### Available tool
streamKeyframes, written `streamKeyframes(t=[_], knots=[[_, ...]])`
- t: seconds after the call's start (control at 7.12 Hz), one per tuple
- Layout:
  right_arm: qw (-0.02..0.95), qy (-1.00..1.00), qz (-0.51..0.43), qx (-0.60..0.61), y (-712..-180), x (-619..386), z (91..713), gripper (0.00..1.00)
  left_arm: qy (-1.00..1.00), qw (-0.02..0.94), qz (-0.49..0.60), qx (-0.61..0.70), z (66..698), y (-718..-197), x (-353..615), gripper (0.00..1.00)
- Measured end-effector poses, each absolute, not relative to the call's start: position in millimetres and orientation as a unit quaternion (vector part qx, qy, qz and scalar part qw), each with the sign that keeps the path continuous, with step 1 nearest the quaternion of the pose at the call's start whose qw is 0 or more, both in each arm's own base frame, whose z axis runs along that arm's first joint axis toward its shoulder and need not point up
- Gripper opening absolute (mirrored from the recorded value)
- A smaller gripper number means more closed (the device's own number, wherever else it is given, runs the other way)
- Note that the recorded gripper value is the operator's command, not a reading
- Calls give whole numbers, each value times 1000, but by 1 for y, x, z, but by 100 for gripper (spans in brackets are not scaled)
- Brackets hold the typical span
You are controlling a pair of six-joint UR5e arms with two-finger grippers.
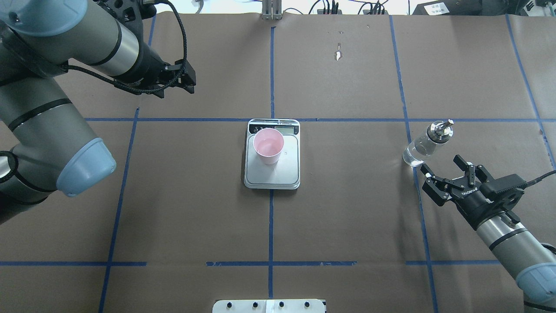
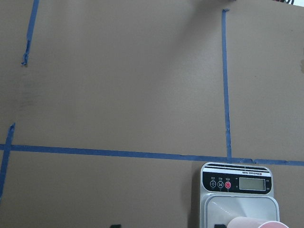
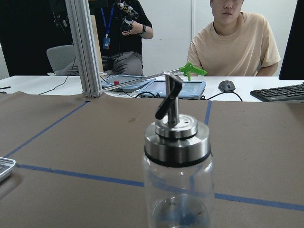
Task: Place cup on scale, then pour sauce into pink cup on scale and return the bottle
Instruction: 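Move the right gripper in toward the glass sauce bottle, then close the right gripper around the glass sauce bottle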
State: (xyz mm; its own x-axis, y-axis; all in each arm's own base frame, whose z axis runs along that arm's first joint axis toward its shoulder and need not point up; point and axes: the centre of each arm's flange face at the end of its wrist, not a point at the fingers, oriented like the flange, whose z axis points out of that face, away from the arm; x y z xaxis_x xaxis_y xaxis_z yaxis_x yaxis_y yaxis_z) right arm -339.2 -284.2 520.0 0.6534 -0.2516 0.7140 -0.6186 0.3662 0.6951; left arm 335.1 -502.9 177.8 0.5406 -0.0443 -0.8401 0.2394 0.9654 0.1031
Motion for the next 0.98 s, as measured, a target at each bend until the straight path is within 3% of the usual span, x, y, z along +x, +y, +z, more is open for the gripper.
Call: streamKeyframes(t=[0.98], knots=[[731,-373,140,554,-296,-359,546,100,469,874,-83,100,183,-503,337,71]])
